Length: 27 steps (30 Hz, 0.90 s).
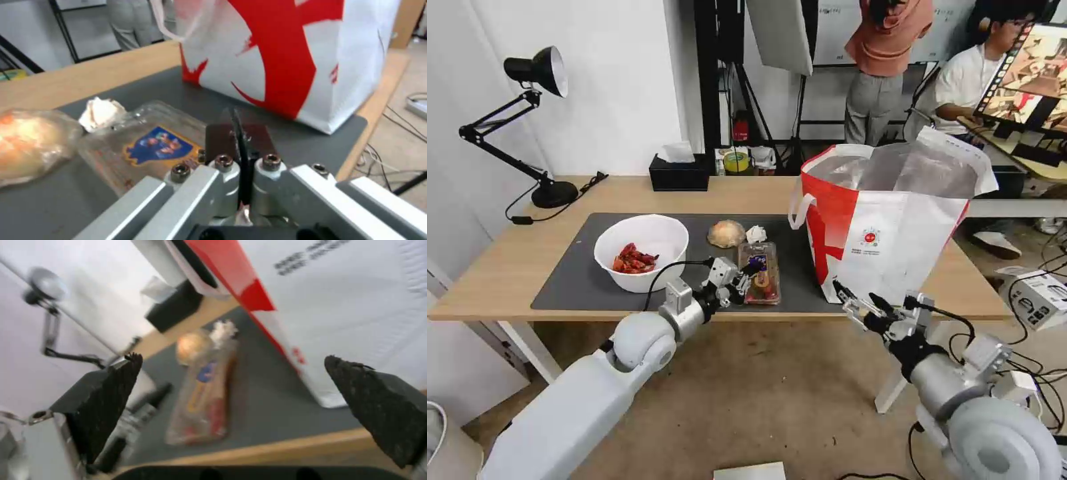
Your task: Pick up the trash from the table and place it into the takeout bag.
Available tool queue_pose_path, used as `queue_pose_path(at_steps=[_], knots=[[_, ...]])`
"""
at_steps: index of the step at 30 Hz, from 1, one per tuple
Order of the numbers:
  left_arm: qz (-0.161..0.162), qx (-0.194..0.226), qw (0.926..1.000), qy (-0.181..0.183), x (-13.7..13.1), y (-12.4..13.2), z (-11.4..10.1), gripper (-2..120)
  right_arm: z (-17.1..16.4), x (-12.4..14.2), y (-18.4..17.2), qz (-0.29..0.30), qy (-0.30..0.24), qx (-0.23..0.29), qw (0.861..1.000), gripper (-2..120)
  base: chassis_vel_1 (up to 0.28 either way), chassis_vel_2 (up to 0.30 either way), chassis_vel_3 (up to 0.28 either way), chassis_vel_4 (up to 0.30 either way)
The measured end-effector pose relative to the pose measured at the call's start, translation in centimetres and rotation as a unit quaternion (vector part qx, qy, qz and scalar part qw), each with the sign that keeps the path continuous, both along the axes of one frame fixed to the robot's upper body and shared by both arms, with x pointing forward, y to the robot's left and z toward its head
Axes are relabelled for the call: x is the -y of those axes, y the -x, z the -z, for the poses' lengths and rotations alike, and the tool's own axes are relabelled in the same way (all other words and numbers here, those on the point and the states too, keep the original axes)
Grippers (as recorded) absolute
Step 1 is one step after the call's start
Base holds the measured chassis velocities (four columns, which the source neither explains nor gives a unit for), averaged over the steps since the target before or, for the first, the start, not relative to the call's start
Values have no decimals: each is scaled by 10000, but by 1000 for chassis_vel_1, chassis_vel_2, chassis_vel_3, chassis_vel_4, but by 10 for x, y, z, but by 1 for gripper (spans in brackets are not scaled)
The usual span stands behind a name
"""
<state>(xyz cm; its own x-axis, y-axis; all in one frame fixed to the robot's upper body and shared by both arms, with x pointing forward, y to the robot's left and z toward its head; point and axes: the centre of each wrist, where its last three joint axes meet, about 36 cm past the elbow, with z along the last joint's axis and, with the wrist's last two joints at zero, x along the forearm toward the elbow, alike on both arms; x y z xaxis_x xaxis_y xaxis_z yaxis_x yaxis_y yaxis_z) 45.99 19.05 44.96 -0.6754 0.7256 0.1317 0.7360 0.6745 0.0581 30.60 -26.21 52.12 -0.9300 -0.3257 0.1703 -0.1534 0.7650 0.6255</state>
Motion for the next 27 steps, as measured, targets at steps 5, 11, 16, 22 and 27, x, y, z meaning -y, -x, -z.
queue_pose_path(at_steps=[5, 11, 16, 22, 27], knots=[[125, 28, 9998, -154, -2, 0, 3, 0, -4, -6, -17, -215, -651, -16, 9976, 100, 0, 0, 0, 0], [142, -23, 9996, -254, -2, 0, 9, 0, -3, -15, -38, -407, -1051, -85, 9936, 100, 0, 0, 0, 0], [88, -91, 9994, -332, -5, -1, 16, 0, 4, -25, -64, -446, -1135, -306, 9921, 100, 0, 0, 0, 0], [64, -110, 9992, -389, -7, -3, 19, 0, 3, -34, -92, -419, -1079, -439, 9923, 100, 0, 0, 0, 0], [32, -131, 9991, -413, -8, -5, 21, 0, 1, -41, -119, -417, -892, -695, 9927, 100, 0, 0, 0, 0]])
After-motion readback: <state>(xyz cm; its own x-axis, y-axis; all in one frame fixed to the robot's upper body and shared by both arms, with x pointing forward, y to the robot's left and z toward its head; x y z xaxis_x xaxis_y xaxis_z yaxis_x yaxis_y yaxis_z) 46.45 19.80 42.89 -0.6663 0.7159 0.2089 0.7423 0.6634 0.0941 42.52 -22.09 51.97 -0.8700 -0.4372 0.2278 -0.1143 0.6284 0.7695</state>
